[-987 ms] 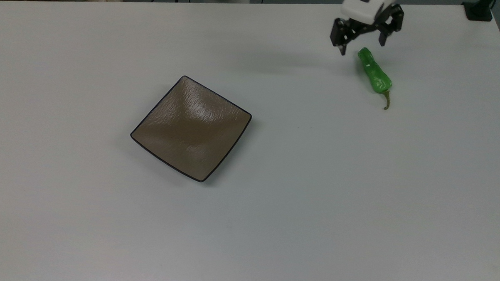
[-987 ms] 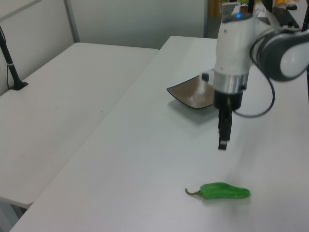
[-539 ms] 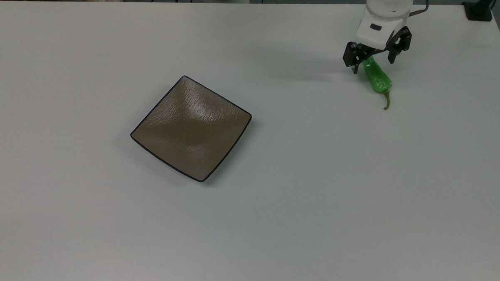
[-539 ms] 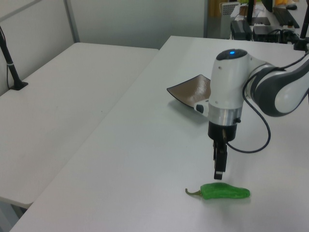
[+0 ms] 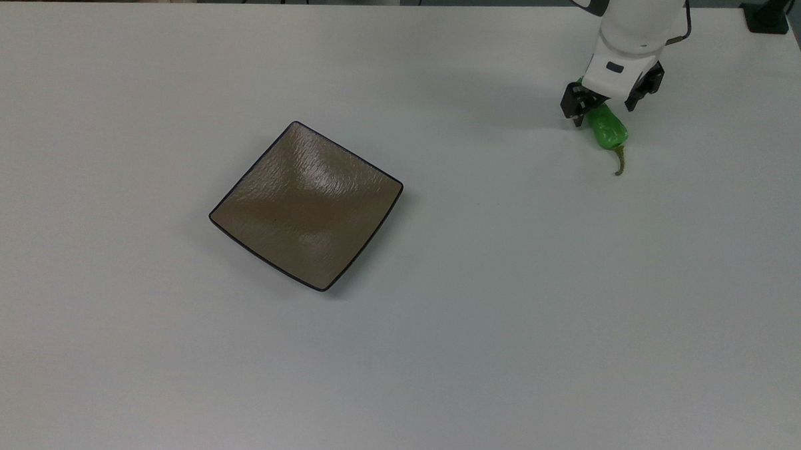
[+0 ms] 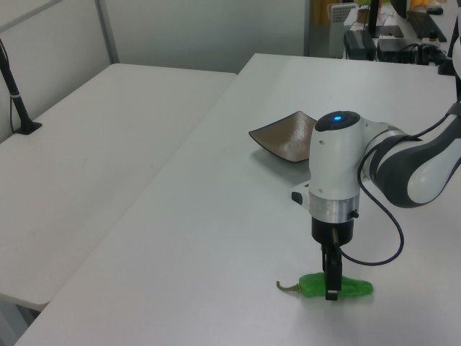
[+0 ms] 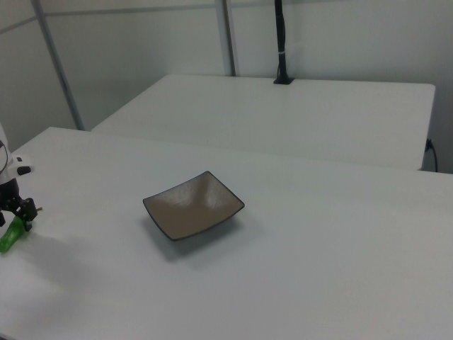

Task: Chili peppers are placed on a ceramic plate
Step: 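Lower the gripper and close it around the green chili pepper, then lift the chili pepper and carry it over the brown plate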

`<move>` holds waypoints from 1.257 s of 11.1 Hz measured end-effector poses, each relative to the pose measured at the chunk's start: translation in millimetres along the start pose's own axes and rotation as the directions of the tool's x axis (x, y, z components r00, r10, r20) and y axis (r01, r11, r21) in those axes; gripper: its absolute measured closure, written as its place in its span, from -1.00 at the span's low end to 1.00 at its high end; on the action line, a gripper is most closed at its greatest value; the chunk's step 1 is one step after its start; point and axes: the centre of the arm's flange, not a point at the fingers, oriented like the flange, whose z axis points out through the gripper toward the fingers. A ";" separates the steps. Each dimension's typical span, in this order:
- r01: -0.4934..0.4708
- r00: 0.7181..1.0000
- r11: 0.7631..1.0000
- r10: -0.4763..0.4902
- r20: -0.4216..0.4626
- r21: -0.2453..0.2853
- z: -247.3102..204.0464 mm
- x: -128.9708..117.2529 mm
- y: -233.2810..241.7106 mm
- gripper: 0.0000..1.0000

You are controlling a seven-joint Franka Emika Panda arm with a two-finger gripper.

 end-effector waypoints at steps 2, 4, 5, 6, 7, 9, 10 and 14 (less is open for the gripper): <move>0.002 1.000 1.000 -0.002 -0.002 -0.002 0.5 1.6 -0.3 -0.26; 0.002 1.000 1.000 -0.002 -0.002 -0.002 1.1 1.9 -0.4 0.26; 0.002 1.000 1.000 -0.002 -0.002 -0.001 0.8 2.2 -0.1 0.26; 0.000 1.000 1.000 0.000 -0.004 -0.001 0.0 3.2 0.8 0.26; -0.004 1.000 1.000 0.004 -0.011 0.001 -3.3 6.0 2.2 0.26; 0.005 0.999 1.000 -0.005 -0.045 -0.014 -17.5 15.4 8.9 0.26; 0.032 0.998 0.998 -0.035 -0.050 -0.058 -24.1 16.8 15.3 0.26; 0.162 0.986 0.962 -0.169 -0.014 -0.219 -66.6 25.6 68.8 0.26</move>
